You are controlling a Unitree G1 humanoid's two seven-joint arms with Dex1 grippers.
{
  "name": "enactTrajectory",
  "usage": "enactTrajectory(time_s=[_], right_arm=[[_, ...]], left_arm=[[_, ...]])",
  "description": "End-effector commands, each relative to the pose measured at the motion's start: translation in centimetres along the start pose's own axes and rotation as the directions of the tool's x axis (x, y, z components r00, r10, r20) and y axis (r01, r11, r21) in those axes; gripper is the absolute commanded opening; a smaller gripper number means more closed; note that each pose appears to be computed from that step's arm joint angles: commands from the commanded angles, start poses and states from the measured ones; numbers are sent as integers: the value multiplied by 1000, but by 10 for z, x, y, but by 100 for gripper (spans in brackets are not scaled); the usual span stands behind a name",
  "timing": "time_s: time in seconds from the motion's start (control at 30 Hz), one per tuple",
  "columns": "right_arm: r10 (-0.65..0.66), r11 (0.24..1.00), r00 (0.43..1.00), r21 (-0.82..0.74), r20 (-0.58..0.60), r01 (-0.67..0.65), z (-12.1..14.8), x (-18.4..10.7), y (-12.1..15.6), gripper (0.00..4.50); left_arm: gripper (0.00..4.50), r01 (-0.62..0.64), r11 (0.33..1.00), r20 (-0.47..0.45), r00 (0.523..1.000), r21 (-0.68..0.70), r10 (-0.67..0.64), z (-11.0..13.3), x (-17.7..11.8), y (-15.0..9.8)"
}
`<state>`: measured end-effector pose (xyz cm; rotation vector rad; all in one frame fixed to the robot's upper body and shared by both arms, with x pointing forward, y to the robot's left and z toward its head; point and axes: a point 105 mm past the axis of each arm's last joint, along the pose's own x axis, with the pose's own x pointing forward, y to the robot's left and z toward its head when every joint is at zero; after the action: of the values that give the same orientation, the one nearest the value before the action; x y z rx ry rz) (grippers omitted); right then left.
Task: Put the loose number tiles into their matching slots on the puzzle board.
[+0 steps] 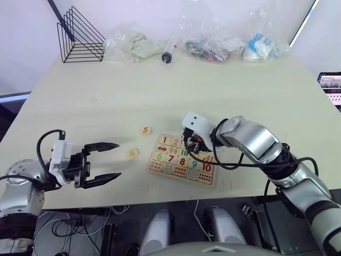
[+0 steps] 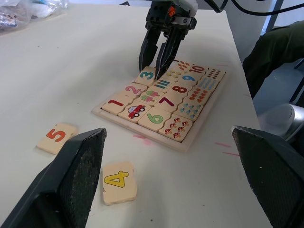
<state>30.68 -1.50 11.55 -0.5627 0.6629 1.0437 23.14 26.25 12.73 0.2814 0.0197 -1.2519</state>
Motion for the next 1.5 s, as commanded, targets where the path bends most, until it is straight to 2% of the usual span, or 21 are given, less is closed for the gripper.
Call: enactTrajectory(time_s=[0.03,0.37,0.4,0.5,0.57,0.6,0.87,1.17,1.2,1.23,1.3,1.37,1.4,1.43,1.47,1.5], right_arm=[[-6,999,1000,-33,20,7,8,-3,0,83],[1,999,1000,-33,20,0,7,-1,1,83],[2,999,1000,-35,19,-1,7,-1,1,187],[5,999,1000,-38,18,-4,6,-1,2,330],[5,999,1000,-38,19,-5,5,-1,1,390],[5,999,1000,-38,20,-4,4,-1,1,441],[3,999,996,-53,92,2,4,-8,-7,446],[42,997,951,-80,305,-18,8,-20,-7,446],[48,997,936,-73,348,-24,11,-22,-6,395],[48,997,926,-75,373,-22,12,-23,-7,378],[50,995,914,-98,402,-12,11,-23,-7,284],[59,994,892,-109,448,-11,11,-23,-7,161],[64,993,883,-115,464,-12,11,-23,-6,131],[69,993,874,-115,480,-15,10,-22,-6,72],[72,993,869,-117,490,-17,10,-21,-5,30],[74,993,868,-120,492,-16,8,-19,-5,8]], left_arm=[[450,19,999,0,1000,27,-19,4,-2,-1],[450,19,999,-8,1000,27,-19,3,-3,-1],[450,19,999,-8,1000,27,-19,3,-3,-1],[450,20,999,-10,1000,26,-19,3,-3,-2],[450,20,999,-11,1000,25,-20,2,-3,-2],[450,21,999,-12,1000,25,-21,2,-3,-2],[450,20,1000,-11,1000,21,-20,2,-3,-3],[450,12,1000,-2,1000,18,-12,2,-4,-3],[450,11,1000,-1,1000,18,-11,2,-4,-3],[450,10,1000,0,1000,18,-10,2,-4,-2],[450,9,1000,1,1000,18,-9,2,-4,-2],[450,7,1000,4,1000,17,-7,3,-4,-2],[450,7,1000,5,1000,18,-7,3,-4,-2],[450,6,1000,5,1000,18,-6,4,-4,-2],[450,5,1000,5,1000,18,-5,4,-5,-1],[450,5,1000,4,1000,19,-5,4,-5,-1]])
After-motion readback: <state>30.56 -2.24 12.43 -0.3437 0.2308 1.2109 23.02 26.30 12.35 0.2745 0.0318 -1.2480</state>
